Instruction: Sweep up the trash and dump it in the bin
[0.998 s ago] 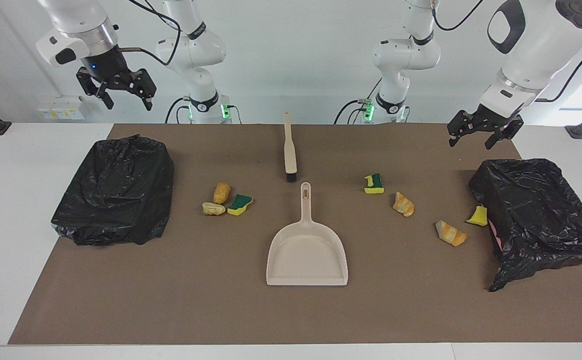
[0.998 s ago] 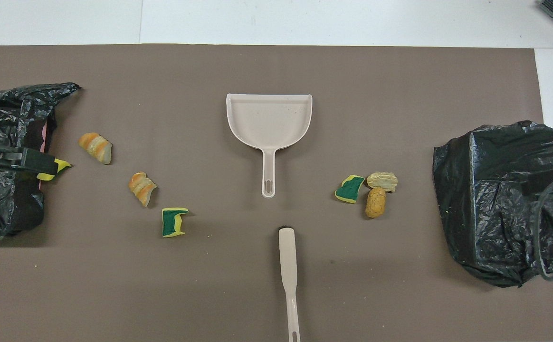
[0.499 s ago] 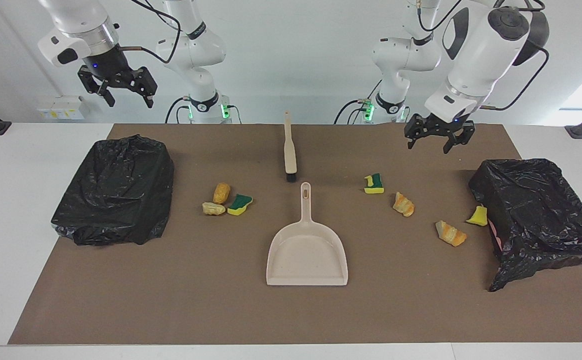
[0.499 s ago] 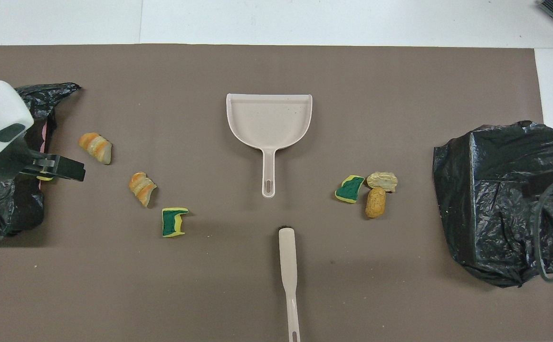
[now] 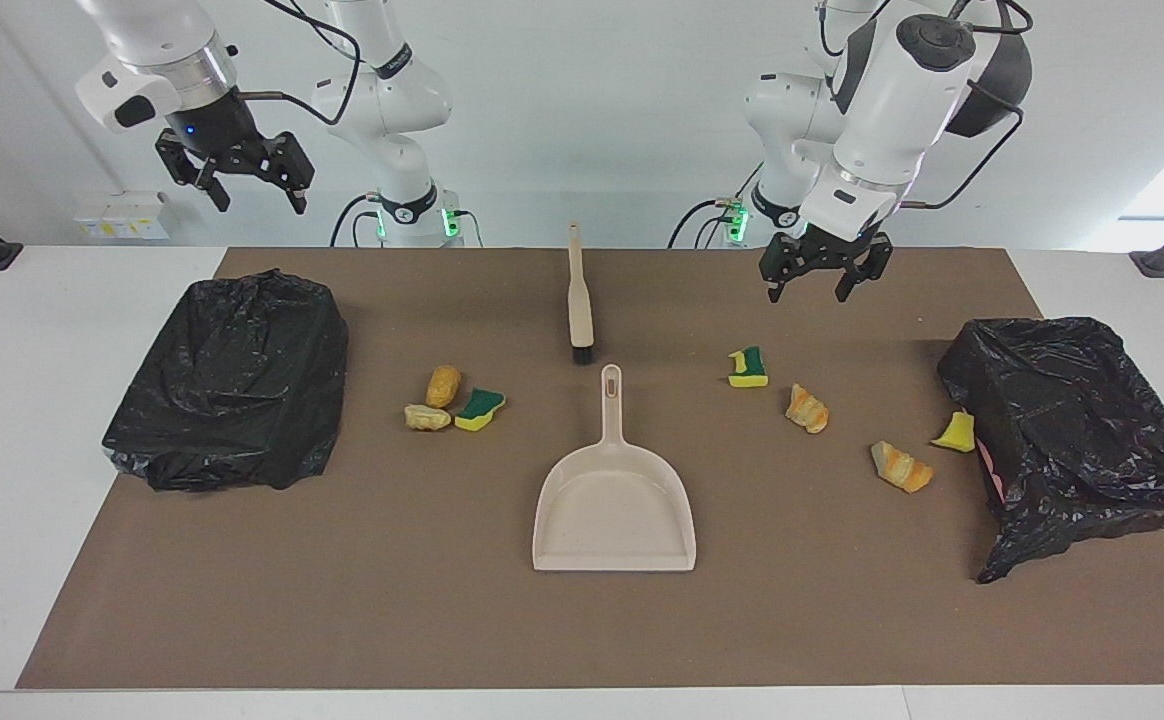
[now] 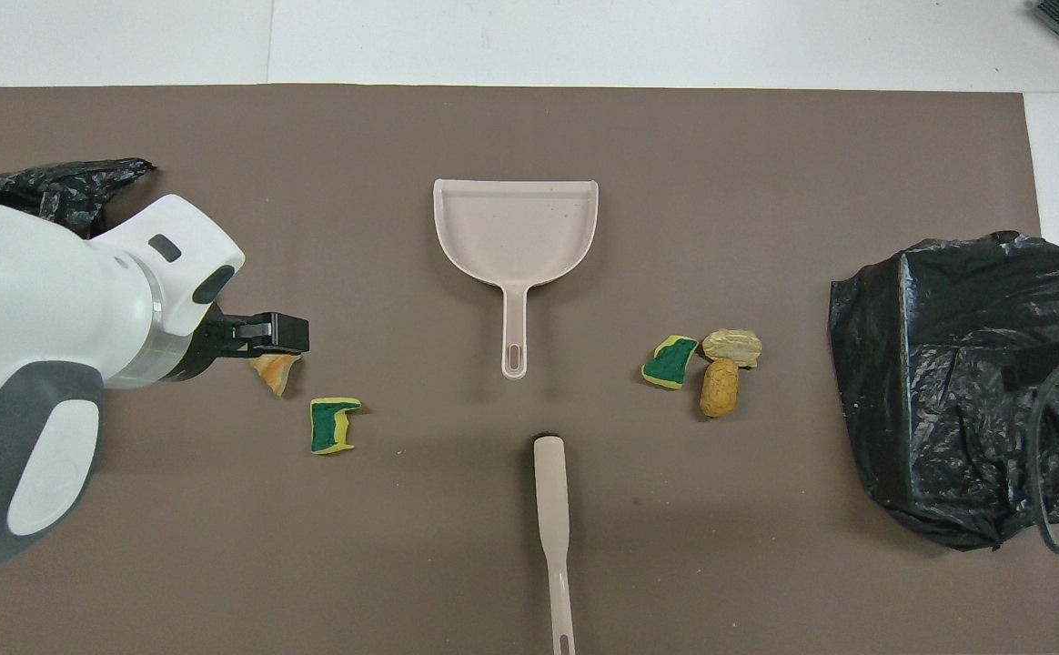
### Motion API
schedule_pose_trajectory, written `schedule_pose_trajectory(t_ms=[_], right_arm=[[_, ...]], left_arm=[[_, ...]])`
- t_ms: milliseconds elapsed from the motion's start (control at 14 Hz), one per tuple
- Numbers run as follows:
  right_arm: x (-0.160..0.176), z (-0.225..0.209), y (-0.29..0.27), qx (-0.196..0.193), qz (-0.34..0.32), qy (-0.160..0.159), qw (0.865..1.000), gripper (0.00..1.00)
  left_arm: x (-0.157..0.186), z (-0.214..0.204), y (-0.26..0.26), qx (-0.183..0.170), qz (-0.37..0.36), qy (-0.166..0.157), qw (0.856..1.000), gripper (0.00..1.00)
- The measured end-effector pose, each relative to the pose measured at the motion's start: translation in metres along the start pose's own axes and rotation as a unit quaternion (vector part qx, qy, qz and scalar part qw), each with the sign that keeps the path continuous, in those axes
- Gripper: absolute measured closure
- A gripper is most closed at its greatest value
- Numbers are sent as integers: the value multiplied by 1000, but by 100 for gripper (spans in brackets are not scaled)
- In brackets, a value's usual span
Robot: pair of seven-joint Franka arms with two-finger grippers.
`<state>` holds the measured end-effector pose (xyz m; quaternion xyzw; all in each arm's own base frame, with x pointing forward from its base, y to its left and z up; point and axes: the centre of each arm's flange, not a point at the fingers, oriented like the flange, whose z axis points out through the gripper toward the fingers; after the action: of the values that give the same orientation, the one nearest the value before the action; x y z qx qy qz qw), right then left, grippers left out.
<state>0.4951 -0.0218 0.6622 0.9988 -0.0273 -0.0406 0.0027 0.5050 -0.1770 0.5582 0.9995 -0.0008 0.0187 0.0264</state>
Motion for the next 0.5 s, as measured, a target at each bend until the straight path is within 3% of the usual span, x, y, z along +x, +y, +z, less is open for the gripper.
schedule_pose_trajectory(t_ms=[499], right_arm=[[-1, 0, 0, 0, -1, -1, 1000, 0]], left_arm=[[-15, 3, 36, -2, 36, 1, 999, 0]])
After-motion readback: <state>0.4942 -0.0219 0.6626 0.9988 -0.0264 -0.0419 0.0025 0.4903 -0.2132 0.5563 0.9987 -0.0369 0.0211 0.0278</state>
